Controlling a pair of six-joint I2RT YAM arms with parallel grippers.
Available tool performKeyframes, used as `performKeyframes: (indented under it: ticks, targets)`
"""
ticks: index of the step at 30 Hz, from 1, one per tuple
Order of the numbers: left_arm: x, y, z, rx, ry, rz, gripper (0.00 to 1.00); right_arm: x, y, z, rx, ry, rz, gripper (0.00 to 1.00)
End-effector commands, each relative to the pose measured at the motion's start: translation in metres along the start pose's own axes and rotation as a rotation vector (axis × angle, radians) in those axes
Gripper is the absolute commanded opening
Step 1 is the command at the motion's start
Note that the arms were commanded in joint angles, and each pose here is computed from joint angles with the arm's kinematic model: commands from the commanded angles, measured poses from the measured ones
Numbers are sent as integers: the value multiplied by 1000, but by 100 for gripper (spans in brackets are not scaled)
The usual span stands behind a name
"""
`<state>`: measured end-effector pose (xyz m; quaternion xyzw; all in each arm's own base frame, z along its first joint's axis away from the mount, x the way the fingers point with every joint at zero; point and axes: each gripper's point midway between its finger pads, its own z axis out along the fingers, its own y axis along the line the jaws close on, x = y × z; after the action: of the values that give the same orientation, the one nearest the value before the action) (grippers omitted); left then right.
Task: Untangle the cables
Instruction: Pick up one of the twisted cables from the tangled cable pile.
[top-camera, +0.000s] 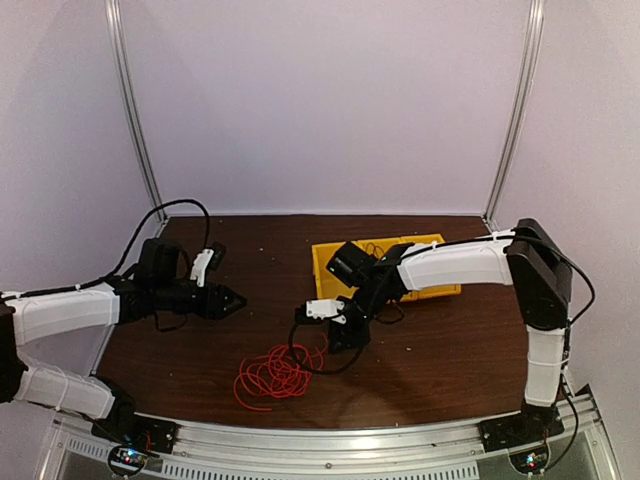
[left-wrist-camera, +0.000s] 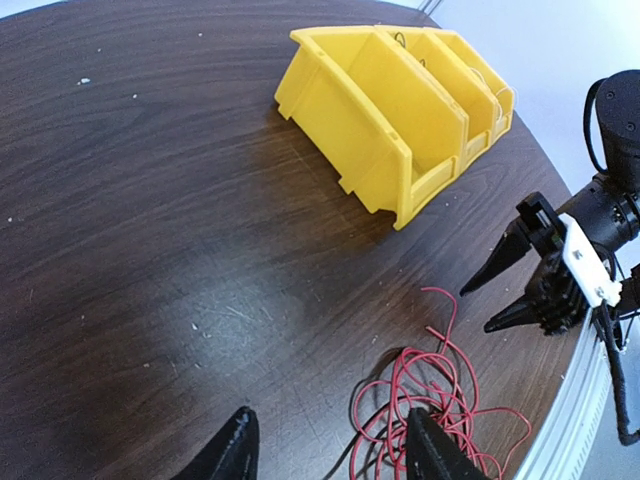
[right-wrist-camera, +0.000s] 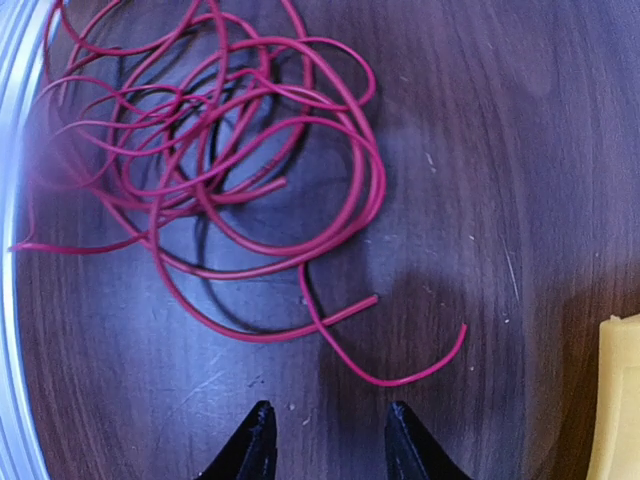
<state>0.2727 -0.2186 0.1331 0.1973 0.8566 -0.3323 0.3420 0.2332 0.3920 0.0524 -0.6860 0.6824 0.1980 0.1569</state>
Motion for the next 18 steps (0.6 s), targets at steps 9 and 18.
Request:
performKeyframes:
  ticks: [9,18]
  targets:
    - [-14,13,3,-64,-81,-19,51,6,-3,32,-151,-35,329,41]
    - [-17,12,7,-47,-86,-16,50,-2,-14,40,-154,-60,367,31]
